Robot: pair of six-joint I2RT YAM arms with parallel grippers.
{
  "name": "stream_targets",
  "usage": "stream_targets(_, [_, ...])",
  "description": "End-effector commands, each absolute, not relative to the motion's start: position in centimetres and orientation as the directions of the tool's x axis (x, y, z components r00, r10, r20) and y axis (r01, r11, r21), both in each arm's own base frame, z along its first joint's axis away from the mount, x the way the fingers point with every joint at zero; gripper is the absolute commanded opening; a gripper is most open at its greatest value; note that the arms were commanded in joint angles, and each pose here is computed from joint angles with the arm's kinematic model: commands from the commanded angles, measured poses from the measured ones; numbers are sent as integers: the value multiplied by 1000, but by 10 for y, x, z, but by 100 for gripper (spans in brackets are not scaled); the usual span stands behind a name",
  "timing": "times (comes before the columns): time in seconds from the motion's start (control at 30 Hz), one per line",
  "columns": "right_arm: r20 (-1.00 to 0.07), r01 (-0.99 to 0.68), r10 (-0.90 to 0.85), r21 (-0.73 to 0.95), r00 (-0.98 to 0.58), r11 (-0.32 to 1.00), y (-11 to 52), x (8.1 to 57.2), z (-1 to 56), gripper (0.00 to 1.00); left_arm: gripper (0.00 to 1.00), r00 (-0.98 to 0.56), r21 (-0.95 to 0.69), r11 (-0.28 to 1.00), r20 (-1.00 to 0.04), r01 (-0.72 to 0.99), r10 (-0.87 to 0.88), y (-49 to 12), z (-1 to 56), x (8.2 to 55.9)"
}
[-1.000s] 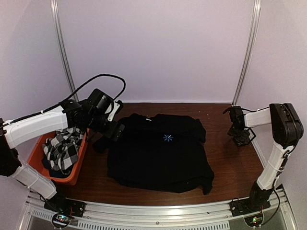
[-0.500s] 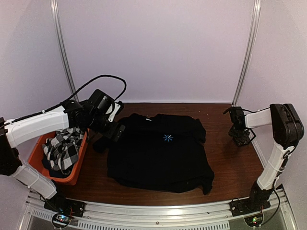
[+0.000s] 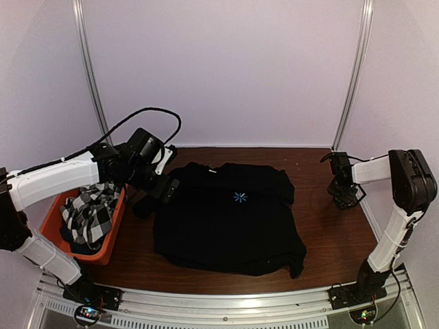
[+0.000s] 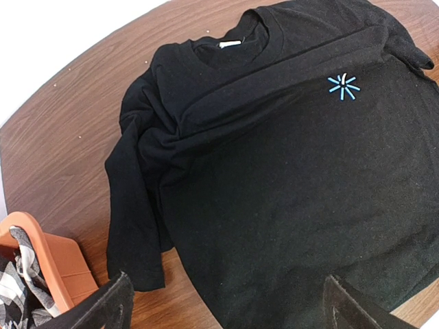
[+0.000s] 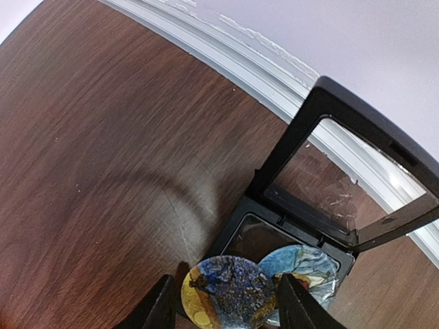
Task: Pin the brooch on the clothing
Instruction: Move the brooch from the brooch box.
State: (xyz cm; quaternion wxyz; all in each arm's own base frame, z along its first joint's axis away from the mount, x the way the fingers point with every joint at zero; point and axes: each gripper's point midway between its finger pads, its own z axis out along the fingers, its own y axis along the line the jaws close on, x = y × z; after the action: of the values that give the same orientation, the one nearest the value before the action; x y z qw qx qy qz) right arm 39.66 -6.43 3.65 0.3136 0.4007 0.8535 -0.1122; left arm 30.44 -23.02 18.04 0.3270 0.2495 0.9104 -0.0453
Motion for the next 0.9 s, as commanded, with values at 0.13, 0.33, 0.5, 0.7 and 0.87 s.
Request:
stream_targets(0.13, [-617,763,626,64,-477,644,-67,390,35,56,97,-651,90,867,-623,491,433,-233,177,307])
stream_targets(0.33, [-613,760,628,69,-479,647,-65,390,32,53,98,-651,90,867,-623,490,433,-233,177,307])
stream_targets(0.5, [-612,757,629,76,-479,649,-64,390,31,48,98,-651,88,867,-625,491,431,-233,178,307])
stream_targets(0.7, [-618,755,629,87,-471,650,-64,392,35,46,98,-653,88,867,-622,491,433,-233,176,306])
stream_targets(0.87, [-626,751,629,102,-461,652,-64,393,43,45,98,-651,88,867,-625,490,431,-234,178,307])
